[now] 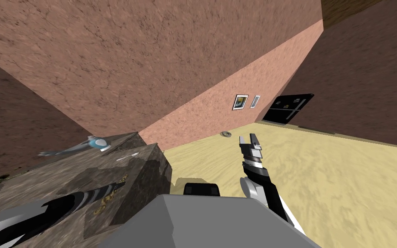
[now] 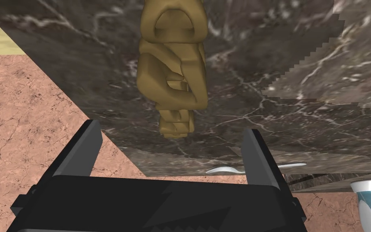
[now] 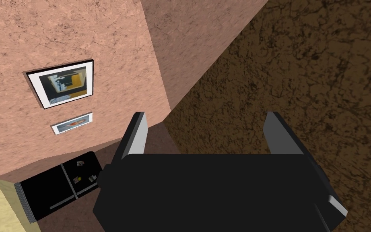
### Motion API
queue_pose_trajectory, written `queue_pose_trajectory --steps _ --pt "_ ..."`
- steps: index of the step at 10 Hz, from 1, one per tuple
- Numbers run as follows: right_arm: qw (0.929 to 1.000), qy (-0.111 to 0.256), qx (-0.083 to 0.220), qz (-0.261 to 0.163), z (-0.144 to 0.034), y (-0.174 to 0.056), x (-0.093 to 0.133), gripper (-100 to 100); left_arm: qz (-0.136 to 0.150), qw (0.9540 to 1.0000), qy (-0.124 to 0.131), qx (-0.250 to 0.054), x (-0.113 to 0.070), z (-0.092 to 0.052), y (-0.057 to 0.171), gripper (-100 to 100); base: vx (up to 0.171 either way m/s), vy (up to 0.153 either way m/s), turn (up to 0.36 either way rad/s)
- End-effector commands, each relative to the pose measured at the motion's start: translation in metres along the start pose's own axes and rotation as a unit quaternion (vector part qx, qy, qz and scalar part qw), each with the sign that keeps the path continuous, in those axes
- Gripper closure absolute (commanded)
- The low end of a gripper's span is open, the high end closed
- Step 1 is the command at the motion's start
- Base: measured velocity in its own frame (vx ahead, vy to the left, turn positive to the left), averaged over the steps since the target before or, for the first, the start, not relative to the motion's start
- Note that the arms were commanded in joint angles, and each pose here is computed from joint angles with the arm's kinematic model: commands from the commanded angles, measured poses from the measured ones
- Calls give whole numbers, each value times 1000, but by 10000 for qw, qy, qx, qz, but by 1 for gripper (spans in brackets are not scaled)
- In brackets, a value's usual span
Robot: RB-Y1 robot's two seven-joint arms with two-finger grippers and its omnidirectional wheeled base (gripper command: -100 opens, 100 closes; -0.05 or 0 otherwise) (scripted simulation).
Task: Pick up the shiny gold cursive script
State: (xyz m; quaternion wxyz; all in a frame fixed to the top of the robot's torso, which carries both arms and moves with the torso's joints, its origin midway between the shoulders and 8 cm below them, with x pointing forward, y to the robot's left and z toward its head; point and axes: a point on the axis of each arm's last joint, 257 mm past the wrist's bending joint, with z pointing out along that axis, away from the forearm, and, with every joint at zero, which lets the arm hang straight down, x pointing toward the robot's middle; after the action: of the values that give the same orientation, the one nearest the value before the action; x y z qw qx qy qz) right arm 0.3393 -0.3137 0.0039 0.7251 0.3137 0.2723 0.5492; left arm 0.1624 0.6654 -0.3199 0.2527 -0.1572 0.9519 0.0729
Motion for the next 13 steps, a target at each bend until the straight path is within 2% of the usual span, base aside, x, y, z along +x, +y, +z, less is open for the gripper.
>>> queue_pose_trajectory --steps 1,4,5,6,10,11,12,13 --pt "10000 0 0 0 0 0 0 0 -107 9999 8 -70 10 1 7 -100 -8 9 -126" --pt "10000 0 0 0 0 0 0 0 -319 9993 37 -197 33 4 17 -100 -15 24 -210" --pt "10000 0 0 0 0 0 0 0 -275 9995 27 -166 27 4 15 -100 -7 13 -37" --pt "10000 0 0 0 0 0 0 0 -280 9995 30 -173 28 4 15 100 0 0 0" --pt "10000 0 0 0 0 0 0 0 -279 9995 28 -170 28 4 15 100 0 0 0" --pt "10000 0 0 0 0 0 0 0 -279 9995 28 -170 28 4 15 0 0 0 0" --pt "10000 0 0 0 0 0 0 0 -213 9997 20 -135 21 2 12 100 8 -9 183" --pt "10000 0 1 -1 0 0 0 0 -107 9999 8 -70 10 1 7 100 20 -25 278"
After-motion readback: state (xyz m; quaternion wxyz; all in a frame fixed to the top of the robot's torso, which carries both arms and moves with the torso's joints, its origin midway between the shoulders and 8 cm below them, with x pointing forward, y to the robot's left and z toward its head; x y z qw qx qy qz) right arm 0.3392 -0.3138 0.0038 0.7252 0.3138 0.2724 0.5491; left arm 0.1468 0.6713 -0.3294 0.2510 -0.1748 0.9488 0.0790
